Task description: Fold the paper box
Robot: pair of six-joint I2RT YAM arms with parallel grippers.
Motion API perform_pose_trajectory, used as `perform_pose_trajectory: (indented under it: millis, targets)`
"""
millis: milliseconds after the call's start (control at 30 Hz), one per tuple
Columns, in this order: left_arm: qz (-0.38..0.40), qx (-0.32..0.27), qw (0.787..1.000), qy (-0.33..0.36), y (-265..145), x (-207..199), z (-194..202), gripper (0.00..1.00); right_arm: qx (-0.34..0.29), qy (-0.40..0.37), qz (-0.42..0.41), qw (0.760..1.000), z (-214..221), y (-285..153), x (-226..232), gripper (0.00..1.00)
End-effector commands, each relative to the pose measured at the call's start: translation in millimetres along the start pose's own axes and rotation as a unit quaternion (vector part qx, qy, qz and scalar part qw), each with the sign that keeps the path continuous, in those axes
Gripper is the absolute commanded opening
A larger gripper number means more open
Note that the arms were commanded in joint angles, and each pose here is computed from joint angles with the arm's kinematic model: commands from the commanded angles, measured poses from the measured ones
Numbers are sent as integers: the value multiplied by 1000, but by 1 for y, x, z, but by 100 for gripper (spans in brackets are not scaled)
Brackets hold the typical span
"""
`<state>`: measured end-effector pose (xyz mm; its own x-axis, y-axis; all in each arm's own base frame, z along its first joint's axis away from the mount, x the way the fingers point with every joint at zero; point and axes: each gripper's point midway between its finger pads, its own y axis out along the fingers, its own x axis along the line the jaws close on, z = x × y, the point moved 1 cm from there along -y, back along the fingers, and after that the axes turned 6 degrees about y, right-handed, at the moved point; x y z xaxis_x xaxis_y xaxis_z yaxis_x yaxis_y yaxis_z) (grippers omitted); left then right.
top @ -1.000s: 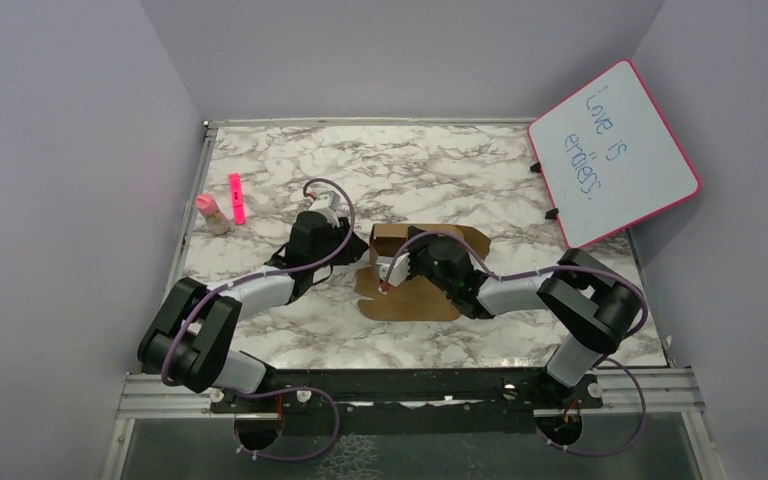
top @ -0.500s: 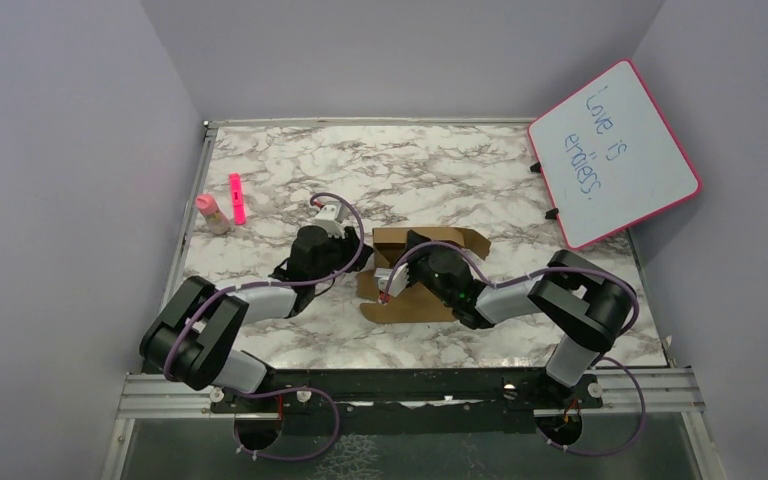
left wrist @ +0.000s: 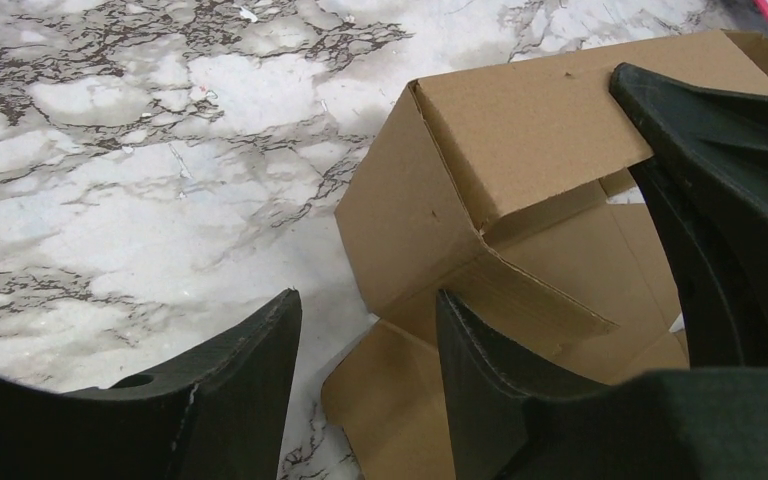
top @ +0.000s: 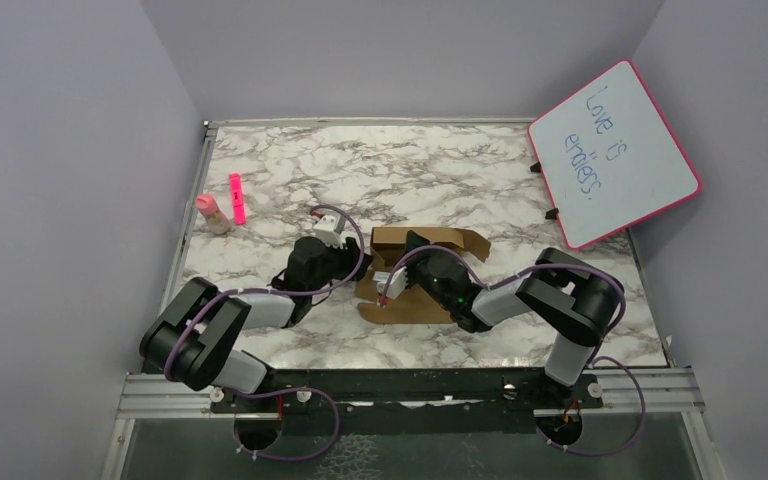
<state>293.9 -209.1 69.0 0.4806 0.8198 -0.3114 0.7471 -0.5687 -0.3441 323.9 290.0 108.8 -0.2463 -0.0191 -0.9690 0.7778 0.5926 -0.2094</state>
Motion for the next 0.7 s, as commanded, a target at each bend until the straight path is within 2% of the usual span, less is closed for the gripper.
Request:
perform_pose_trajectory:
  millis: [0, 467, 667]
  targets:
    - [20, -45, 998, 36, -3, -7, -15, 55, -8, -12, -17, 1000, -5, -1, 15, 5]
    - [33, -78, 993, 77, 20, -14, -31, 59, -15, -3, -43, 999, -10, 0, 23, 4]
    - [7, -102, 991, 85, 28, -10, -33, 59, -21, 11, -49, 998, -14, 1, 21, 4]
